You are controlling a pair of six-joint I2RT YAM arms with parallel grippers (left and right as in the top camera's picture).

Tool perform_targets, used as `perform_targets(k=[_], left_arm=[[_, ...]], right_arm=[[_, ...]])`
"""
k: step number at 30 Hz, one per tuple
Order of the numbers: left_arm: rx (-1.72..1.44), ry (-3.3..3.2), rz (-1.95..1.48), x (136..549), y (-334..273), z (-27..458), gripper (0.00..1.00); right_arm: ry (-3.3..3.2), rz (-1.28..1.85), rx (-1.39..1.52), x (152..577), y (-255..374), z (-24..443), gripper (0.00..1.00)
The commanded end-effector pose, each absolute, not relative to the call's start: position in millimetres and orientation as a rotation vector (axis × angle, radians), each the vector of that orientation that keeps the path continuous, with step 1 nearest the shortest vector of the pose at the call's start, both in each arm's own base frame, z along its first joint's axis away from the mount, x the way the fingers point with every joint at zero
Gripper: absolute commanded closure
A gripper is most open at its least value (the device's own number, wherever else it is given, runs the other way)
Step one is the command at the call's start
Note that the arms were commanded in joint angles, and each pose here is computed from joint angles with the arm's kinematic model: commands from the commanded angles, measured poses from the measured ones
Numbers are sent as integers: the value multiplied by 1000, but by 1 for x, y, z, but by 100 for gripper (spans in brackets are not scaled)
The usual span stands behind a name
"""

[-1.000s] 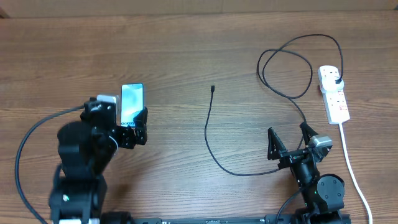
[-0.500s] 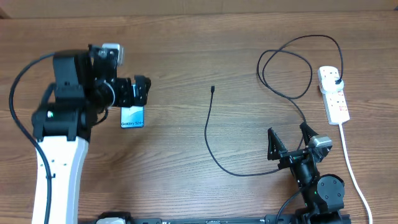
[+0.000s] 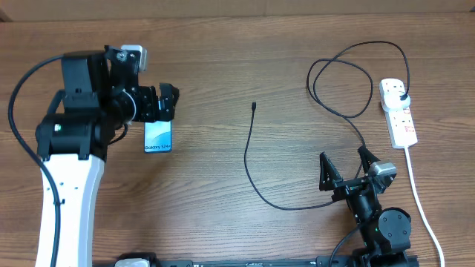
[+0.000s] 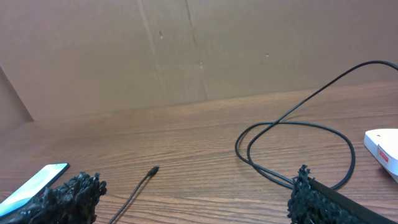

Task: Plug charger to phone and switch on socket
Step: 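Move the left gripper forward over the phone and lower it, then close the left gripper on the phone's bottom edge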

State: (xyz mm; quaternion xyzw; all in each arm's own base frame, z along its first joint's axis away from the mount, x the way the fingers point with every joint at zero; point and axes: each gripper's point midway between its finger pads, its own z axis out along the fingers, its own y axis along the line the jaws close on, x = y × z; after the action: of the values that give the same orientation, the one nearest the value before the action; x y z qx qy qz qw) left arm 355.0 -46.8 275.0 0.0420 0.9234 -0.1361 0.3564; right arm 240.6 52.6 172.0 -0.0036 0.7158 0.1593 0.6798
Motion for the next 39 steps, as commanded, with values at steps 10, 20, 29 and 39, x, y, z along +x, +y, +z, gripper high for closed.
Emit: perform_targets(k=[10, 20, 29, 39], left_arm=[[-12, 2696, -136, 375, -17, 191, 7], [-70, 2925, -30, 383, -3, 108, 7], [-64, 2977, 10, 395, -1, 70, 5], [-63, 2965, 4, 414, -2, 39, 4]], right_arm=[[1603, 357, -4, 241, 52, 170, 0], [1604, 357, -4, 241, 52, 170, 0], [1604, 357, -4, 241, 52, 170, 0], [1603, 357, -4, 241, 52, 170, 0]])
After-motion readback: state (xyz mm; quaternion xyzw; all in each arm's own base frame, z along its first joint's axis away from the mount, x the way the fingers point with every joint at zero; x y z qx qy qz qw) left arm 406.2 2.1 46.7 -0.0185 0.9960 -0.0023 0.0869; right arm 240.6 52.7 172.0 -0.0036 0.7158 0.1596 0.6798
